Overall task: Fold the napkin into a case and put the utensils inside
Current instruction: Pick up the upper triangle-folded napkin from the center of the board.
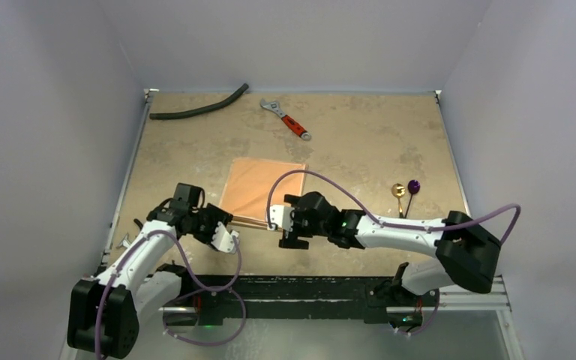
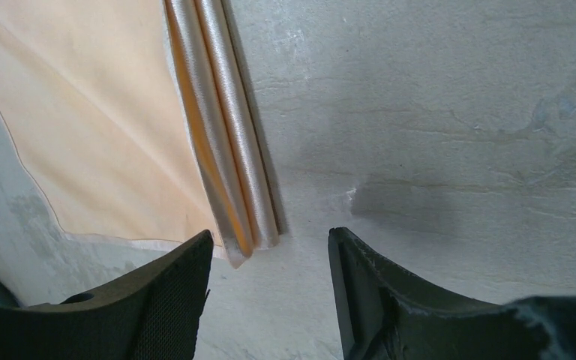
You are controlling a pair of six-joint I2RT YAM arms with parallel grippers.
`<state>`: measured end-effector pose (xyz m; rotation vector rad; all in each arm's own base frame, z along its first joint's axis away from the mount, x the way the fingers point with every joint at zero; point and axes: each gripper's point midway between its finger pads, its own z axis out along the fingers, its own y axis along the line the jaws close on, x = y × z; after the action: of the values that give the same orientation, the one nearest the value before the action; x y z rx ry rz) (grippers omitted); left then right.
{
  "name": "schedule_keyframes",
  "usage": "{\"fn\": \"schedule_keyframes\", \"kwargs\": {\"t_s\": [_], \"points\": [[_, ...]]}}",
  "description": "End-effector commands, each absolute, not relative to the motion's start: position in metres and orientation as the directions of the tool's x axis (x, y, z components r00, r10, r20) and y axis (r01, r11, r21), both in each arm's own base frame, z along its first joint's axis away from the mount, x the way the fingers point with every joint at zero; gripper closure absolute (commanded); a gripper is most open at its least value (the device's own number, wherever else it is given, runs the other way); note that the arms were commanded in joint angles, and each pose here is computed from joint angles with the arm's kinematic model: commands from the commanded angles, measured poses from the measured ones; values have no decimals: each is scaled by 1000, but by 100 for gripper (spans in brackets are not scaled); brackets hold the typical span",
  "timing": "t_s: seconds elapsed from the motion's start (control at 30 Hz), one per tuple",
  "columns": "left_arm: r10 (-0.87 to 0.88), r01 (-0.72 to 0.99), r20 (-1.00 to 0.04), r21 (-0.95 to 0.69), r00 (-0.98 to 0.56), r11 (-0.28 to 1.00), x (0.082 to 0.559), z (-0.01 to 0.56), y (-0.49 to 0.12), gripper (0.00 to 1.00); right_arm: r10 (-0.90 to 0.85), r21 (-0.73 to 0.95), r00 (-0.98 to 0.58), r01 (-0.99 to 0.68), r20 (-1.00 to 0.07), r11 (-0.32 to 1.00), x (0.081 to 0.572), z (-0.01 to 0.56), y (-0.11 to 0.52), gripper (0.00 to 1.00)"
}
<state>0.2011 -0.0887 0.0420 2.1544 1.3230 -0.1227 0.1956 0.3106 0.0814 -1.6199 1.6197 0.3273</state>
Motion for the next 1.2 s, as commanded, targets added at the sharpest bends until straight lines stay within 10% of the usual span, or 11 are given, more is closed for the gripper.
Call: {"fn": "schedule_keyframes", "kwargs": {"t_s": [0.0, 1.17], "points": [[734, 751, -310, 529, 604, -395, 212, 45, -95, 44, -718, -374, 194, -922, -669, 99, 191, 66, 318, 2], [807, 828, -291, 412, 515, -380, 225, 10, -82, 72, -808, -373, 166, -925, -565, 70, 207, 15, 312, 16]]}}
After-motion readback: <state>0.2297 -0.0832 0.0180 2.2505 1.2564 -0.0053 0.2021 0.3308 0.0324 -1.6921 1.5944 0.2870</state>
